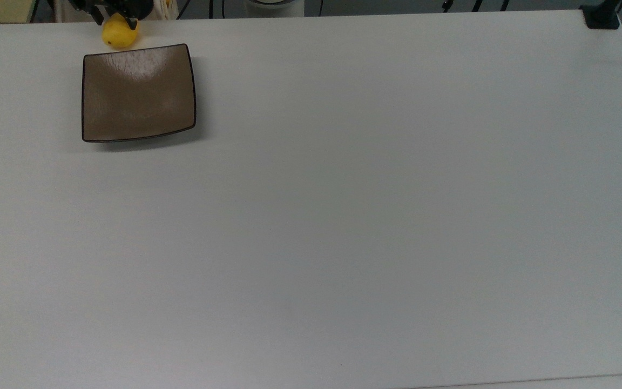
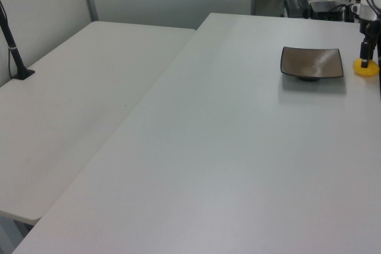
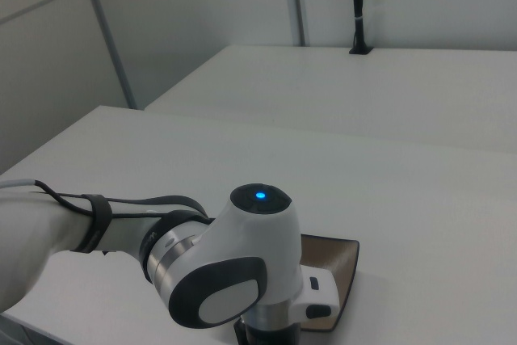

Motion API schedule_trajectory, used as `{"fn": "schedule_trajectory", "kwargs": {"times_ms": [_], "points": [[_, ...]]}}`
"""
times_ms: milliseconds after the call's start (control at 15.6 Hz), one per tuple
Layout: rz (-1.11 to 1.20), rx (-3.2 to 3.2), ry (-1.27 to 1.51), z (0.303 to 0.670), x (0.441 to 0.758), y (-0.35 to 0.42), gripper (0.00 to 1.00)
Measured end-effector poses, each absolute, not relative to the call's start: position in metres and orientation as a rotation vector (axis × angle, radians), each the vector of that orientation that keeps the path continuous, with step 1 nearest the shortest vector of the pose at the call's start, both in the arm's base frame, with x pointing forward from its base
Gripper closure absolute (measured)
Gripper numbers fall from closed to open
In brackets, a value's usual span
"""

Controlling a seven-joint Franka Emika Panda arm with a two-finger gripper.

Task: Put potatoes on a ceramic plate
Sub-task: 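Close the gripper around the yellow potato, then lift the potato and carry it over the brown plate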

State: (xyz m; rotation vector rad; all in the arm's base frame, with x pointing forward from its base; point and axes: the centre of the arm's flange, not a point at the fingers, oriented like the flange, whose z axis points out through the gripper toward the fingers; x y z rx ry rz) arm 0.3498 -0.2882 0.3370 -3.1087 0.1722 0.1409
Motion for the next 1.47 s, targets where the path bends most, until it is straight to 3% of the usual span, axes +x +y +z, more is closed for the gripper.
{"fn": "schedule_trajectory", "kwargs": {"times_ms": [64, 832, 1472], "points": [[0.137, -3.108, 0.172, 0.338, 0.35, -0.289, 0.36], [0.122, -3.103, 0.172, 0.342, 0.351, -0.293, 0.37], [0.144, -3.05, 0.178, 0.42, 0.391, -0.289, 0.37]]}}
